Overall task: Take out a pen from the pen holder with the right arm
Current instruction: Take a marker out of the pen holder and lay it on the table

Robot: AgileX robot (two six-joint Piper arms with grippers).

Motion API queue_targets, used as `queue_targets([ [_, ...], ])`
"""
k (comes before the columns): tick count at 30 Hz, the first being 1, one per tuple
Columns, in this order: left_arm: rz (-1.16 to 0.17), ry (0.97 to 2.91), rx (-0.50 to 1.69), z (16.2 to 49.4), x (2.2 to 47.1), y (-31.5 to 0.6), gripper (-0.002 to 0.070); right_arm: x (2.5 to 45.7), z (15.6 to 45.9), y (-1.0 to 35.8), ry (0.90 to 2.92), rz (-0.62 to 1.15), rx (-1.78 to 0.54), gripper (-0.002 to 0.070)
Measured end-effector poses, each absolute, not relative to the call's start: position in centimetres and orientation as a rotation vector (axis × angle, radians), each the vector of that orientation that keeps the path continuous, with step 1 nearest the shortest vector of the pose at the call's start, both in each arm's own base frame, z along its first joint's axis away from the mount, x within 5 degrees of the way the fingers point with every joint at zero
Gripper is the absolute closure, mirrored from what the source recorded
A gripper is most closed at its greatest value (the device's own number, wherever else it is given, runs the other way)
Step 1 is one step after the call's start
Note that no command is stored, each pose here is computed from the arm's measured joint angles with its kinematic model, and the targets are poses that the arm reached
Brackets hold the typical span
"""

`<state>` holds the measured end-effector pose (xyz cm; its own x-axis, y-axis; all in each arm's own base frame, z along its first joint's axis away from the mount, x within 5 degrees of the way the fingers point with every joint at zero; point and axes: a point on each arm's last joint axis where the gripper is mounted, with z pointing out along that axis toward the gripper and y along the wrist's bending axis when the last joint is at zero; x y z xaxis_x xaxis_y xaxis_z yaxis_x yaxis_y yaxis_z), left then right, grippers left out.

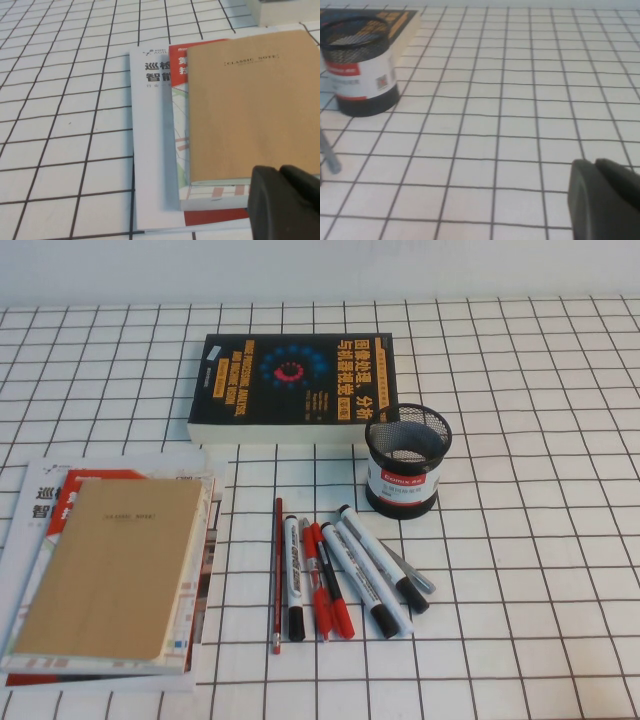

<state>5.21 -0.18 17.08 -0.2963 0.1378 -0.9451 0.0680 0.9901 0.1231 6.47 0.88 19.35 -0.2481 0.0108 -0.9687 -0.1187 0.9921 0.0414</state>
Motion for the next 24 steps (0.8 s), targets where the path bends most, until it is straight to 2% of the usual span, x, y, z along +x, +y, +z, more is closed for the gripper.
queue_targets([
  [6, 0.069, 1.873, 0.149, 17.1, 5.2, -0.2, 0.0679, 5.7, 18.7, 0.2, 1.705, 0.068, 0.050, 0.0692],
  [14, 0.069, 1.873, 0.149, 17.1, 5.2, -0.2, 0.0679, 5.3, 17.1, 0.3, 1.872, 0.083, 0.053, 0.0692],
  [24, 0.069, 1.873, 0.149, 17.1, 5.2, -0.2, 0.0679, 5.3, 17.0, 0.3, 1.881, 0.084, 0.052, 0.0692],
])
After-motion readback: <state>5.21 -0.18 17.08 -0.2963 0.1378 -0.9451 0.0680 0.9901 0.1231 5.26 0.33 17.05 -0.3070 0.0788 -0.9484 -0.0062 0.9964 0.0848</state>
